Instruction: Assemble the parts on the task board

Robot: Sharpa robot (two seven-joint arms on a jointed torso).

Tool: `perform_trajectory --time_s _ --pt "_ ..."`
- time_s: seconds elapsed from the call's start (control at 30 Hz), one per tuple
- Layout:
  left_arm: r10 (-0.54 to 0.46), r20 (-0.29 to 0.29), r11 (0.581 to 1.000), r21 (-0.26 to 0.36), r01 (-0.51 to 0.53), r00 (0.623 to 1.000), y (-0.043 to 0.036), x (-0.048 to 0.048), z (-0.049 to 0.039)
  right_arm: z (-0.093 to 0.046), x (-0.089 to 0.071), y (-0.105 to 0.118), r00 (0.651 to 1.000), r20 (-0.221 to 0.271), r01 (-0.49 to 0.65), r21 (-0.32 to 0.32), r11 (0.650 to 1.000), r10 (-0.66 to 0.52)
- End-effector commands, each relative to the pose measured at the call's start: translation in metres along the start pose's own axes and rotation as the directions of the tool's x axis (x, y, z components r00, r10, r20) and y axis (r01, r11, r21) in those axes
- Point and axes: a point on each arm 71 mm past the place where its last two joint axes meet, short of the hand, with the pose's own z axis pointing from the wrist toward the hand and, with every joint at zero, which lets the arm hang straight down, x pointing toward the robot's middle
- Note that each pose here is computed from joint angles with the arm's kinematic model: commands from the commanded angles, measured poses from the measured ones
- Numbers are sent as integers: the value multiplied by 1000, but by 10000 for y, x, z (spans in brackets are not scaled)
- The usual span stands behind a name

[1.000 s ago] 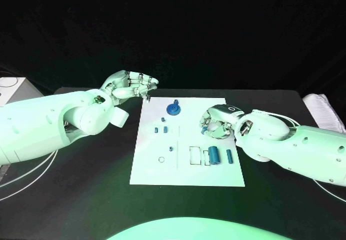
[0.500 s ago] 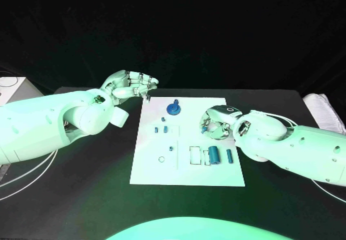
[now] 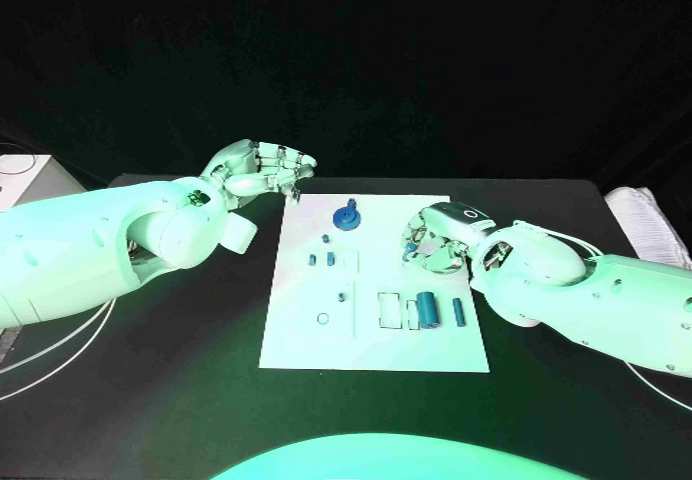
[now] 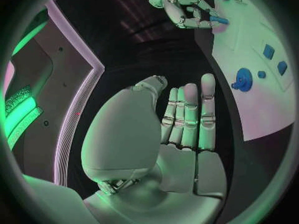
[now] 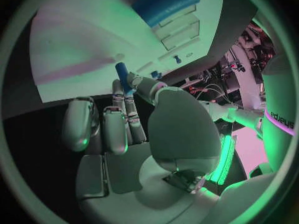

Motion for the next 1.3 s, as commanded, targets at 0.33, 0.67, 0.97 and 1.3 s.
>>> perform_trajectory --time_s 0.33,0.67,0.97,1.3 --pt "-25 -17 1000 3 26 1000 2 36 49 -50 -187 534 992 56 -104 -131 986 112" --pt "-34 -32 999 5 34 999 4 105 98 47 216 1199 985 -40 -174 -276 945 169" --pt "-37 -39 999 5 38 999 2 138 112 91 515 1370 981 -116 -183 -298 937 155" --pt "-38 -41 999 3 38 998 2 141 107 91 678 1308 984 -149 -139 -261 955 102"
